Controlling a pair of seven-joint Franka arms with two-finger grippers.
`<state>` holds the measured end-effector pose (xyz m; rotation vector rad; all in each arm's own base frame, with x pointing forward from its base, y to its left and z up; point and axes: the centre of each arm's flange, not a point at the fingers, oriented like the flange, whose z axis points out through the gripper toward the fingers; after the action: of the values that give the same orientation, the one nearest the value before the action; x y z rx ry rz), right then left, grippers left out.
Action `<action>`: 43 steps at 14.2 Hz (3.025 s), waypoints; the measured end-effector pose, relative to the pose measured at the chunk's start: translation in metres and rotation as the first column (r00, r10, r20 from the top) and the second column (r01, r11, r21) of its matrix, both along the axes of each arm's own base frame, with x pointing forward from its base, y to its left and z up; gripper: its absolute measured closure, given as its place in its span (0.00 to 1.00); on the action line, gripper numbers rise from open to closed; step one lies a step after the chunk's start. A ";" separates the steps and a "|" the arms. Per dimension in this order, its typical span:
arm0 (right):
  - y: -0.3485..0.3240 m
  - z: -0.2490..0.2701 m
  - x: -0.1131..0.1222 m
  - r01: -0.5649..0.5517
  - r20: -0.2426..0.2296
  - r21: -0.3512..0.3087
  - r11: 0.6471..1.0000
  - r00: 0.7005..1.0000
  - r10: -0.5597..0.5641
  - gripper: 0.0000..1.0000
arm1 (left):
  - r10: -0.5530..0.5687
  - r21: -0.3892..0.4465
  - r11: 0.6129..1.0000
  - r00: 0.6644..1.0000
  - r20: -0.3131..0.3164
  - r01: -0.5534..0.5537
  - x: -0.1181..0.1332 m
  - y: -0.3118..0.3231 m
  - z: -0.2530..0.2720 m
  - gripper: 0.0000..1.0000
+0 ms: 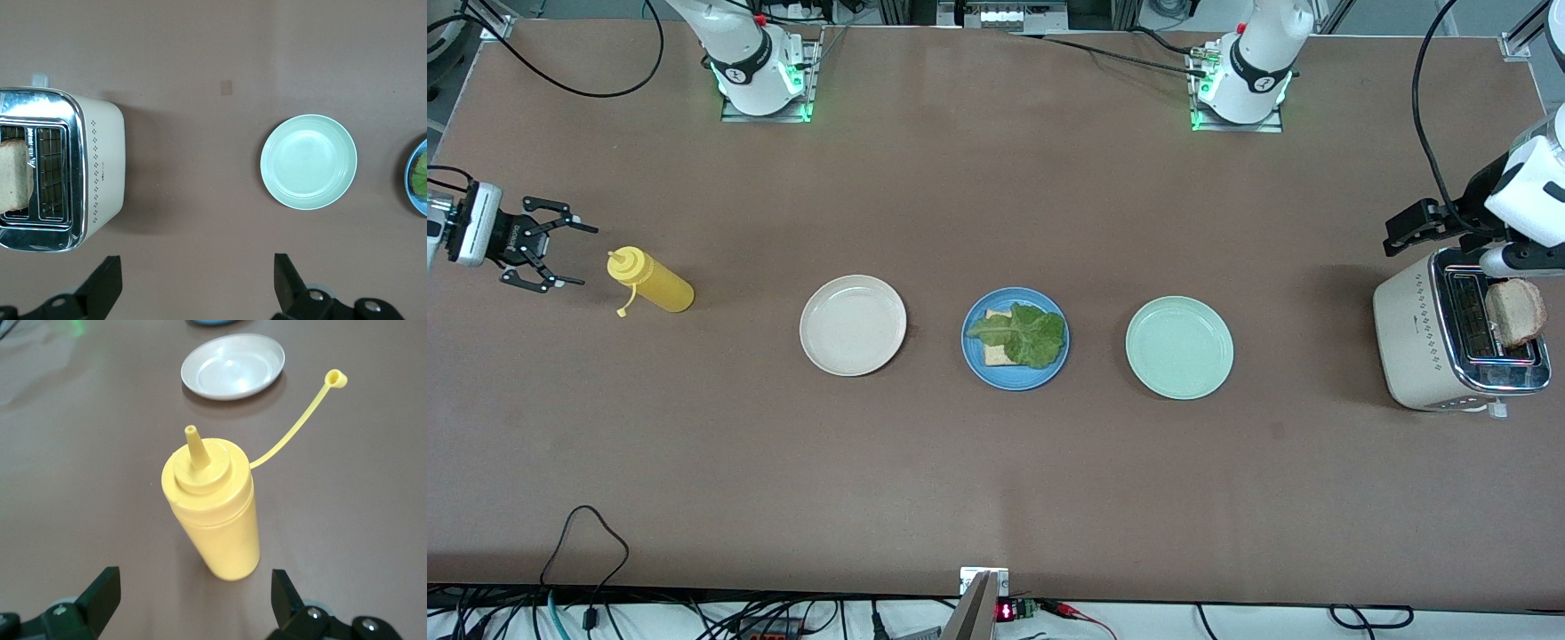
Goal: Make sandwich in blue plate with both arms
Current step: 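Grasp the yellow squeeze bottle with the right gripper and lift it, then tilt the yellow bottle over the lettuce on the blue plate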
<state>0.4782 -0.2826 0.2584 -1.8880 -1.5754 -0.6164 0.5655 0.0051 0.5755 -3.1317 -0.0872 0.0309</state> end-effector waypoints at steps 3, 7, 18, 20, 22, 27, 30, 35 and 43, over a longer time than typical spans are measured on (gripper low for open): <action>-0.010 -0.042 0.001 -0.011 0.036 0.121 0.993 0.999 0.007 0.00 | 0.000 0.000 1.000 1.000 0.000 0.000 0.000 0.000 0.000 0.00; -0.014 -0.086 0.012 -0.026 0.053 0.202 0.979 0.998 0.016 0.00 | 0.000 0.000 1.000 1.000 0.002 0.000 0.001 0.000 0.000 0.00; 0.033 -0.127 0.020 -0.096 0.046 0.327 0.940 0.995 0.085 0.00 | -0.013 0.000 1.000 1.000 0.021 0.013 0.003 -0.007 0.001 0.00; 0.043 -0.135 0.022 -0.107 0.042 0.344 0.933 0.994 0.099 0.00 | -0.014 0.000 1.000 1.000 0.021 0.014 0.003 -0.008 0.001 0.00; 0.048 -0.136 0.024 -0.109 0.047 0.353 0.929 0.994 0.098 0.00 | -0.015 0.000 1.000 1.000 0.008 0.015 0.001 -0.009 0.000 0.00; 0.057 -0.131 0.038 -0.119 0.054 0.324 0.939 0.993 0.107 0.36 | -0.017 0.000 1.000 1.000 0.000 0.017 0.000 -0.009 0.000 0.00; 0.084 -0.115 0.068 -0.138 0.060 0.249 0.959 0.990 0.127 0.42 | -0.016 0.000 1.000 1.000 0.001 0.016 0.000 -0.009 0.001 0.00; 0.158 -0.014 0.127 -0.141 -0.023 -0.017 0.990 0.990 0.140 0.42 | -0.014 0.000 1.000 1.000 0.001 0.014 0.000 -0.008 0.001 0.00; 0.347 0.125 0.139 -0.032 -0.123 -0.419 0.908 0.992 -0.022 0.42 | -0.013 0.000 1.000 1.000 0.002 0.013 0.000 -0.007 0.001 0.00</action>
<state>0.6173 0.0642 0.3838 -2.1807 -1.7297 -0.1510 0.5653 -0.0022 0.5766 -3.1324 -0.0671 0.0281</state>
